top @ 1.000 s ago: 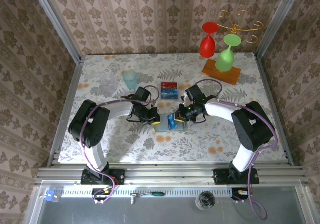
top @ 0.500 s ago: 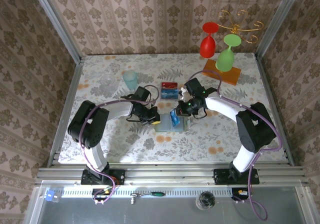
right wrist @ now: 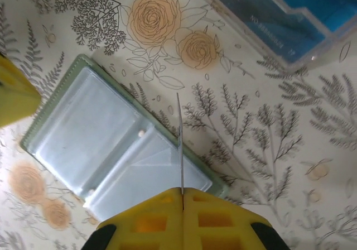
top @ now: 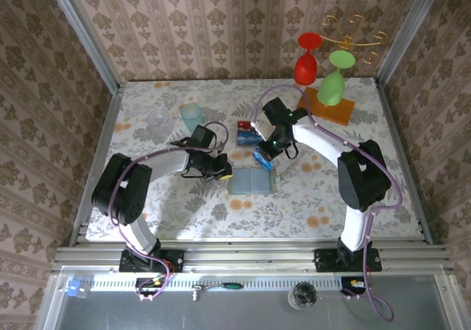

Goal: Take the credit cards out of the card holder

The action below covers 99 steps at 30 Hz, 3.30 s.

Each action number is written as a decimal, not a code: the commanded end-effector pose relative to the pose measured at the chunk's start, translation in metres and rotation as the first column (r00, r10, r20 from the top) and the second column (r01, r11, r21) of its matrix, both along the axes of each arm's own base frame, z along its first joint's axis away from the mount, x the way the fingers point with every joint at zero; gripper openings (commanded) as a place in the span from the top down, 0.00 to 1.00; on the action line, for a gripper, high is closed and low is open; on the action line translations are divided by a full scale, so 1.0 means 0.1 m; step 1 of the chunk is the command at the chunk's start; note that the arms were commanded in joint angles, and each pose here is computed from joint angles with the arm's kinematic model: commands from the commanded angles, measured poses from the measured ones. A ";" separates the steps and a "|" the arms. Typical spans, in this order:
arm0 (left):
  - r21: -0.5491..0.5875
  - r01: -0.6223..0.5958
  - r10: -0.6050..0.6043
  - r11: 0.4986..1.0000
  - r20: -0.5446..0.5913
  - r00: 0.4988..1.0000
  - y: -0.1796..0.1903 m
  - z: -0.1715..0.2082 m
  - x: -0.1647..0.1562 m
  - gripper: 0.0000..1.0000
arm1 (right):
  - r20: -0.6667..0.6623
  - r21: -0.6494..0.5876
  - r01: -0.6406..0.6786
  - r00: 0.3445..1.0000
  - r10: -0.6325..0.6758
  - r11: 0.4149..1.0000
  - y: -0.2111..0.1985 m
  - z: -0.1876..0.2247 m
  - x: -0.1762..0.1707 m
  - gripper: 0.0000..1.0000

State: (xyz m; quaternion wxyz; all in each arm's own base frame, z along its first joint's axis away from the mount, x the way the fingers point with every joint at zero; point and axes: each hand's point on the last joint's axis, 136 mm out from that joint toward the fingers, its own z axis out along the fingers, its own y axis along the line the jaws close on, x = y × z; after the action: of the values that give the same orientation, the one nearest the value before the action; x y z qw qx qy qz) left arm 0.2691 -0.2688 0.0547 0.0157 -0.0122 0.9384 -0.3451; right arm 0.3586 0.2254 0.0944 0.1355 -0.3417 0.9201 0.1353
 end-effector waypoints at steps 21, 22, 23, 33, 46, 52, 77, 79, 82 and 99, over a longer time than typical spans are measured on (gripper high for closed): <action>0.047 -0.067 0.067 0.997 0.011 0.998 0.30 0.05 -0.07 0.98 | 0.037 -0.255 -0.611 0.769 0.638 0.750 0.17 0.37 0.57 1.00; 0.049 -0.070 0.069 0.996 0.012 0.998 0.31 0.06 -0.06 0.98 | 0.044 -0.258 -0.615 0.763 0.645 0.745 0.18 0.39 0.61 1.00; 0.052 -0.071 0.070 0.996 0.013 0.997 0.31 0.06 -0.05 0.98 | 0.048 -0.261 -0.619 0.758 0.650 0.741 0.20 0.39 0.64 1.00; 0.070 -0.084 0.084 0.994 -0.008 0.996 0.35 0.01 -0.05 0.98 | 0.110 -0.310 -0.630 0.720 0.685 0.712 0.27 0.33 0.95 1.00; 0.086 -0.092 0.095 0.992 -0.024 0.995 0.37 -0.03 -0.04 0.98 | 0.128 -0.337 -0.645 0.690 0.712 0.686 0.32 0.15 1.11 1.00; 0.089 -0.096 0.099 0.991 -0.029 0.995 0.38 -0.05 -0.05 0.98 | 0.113 -0.347 -0.646 0.691 0.714 0.681 0.30 0.06 1.14 0.99; 0.017 -0.064 0.064 0.998 0.007 0.998 0.16 0.01 0.07 0.98 | 0.310 -0.109 -0.185 0.927 0.210 0.977 0.39 0.45 1.09 0.69; 0.009 -0.059 0.059 0.998 0.001 0.998 0.14 0.00 0.08 0.99 | 0.300 -0.037 -0.126 0.945 0.131 0.991 0.44 0.45 0.97 0.68; -0.011 -0.058 0.058 0.998 0.006 0.998 0.09 0.01 0.11 0.99 | 0.270 0.051 -0.021 0.963 0.006 0.998 0.48 0.40 0.82 0.68; -0.025 -0.007 0.006 1.000 -0.043 0.999 -0.07 -0.18 -0.01 1.00 | -0.347 0.297 0.595 0.796 -0.497 0.747 0.65 -0.05 -0.13 0.76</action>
State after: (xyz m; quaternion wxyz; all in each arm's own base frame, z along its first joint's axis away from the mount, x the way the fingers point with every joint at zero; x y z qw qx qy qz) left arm 0.2738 -0.2724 0.0429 0.0131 -0.0214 0.9350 -0.3537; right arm 0.3525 0.2770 0.0673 0.1385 -0.0712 0.9534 0.2584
